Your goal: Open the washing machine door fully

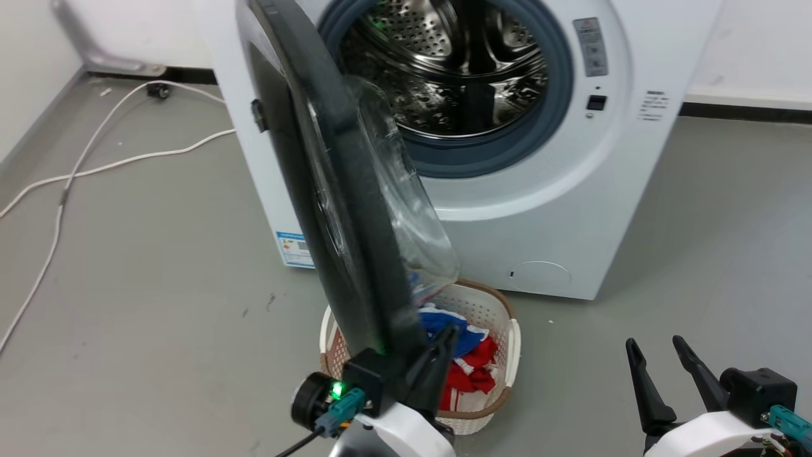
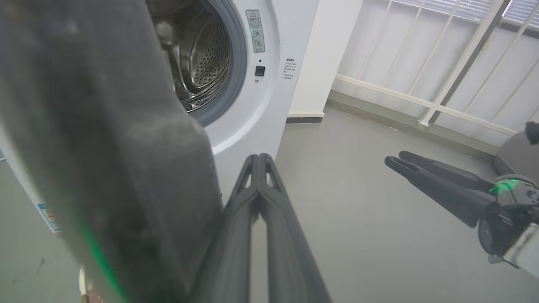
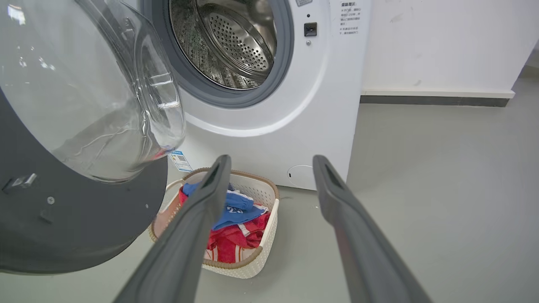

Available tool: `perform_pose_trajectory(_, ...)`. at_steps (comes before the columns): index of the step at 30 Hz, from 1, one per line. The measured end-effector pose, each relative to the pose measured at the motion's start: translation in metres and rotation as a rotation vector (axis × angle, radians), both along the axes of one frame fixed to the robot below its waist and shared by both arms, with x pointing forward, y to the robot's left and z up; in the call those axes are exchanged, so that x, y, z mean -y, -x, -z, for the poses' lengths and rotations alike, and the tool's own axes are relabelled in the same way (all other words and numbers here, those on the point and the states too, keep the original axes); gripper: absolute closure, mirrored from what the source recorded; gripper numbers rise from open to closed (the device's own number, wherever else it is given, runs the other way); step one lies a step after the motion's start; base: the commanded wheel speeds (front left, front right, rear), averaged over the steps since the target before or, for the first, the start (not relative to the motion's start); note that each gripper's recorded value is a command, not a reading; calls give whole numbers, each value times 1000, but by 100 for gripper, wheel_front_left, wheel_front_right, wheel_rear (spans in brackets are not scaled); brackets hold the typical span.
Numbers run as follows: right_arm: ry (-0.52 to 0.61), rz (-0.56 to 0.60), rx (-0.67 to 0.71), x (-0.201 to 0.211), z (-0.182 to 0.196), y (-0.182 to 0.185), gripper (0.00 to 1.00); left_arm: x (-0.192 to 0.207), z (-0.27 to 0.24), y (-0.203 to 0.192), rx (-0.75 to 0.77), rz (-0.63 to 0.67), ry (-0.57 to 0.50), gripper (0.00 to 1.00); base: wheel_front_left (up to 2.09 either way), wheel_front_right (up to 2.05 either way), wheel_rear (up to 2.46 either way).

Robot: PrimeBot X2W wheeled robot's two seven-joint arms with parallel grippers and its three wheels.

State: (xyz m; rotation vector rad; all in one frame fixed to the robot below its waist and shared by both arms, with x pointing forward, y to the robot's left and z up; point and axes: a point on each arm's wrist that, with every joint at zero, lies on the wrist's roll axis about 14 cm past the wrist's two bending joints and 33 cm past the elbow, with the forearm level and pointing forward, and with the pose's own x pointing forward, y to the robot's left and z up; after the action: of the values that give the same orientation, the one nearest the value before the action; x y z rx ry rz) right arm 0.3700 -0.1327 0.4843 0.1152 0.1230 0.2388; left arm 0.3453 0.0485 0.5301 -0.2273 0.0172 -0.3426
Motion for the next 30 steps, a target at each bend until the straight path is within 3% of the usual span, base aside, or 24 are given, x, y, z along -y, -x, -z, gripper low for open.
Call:
perform_pose_trajectory(17,-1,-176,-34,-62,11,-19,0,-82,-6,24,17,-295,-3,100,0,0,0)
perform_pose_trajectory(30,-1,-305,-29,-108,10,-31,0,-176,-3,58,13,-612,-15,100,0,0,0)
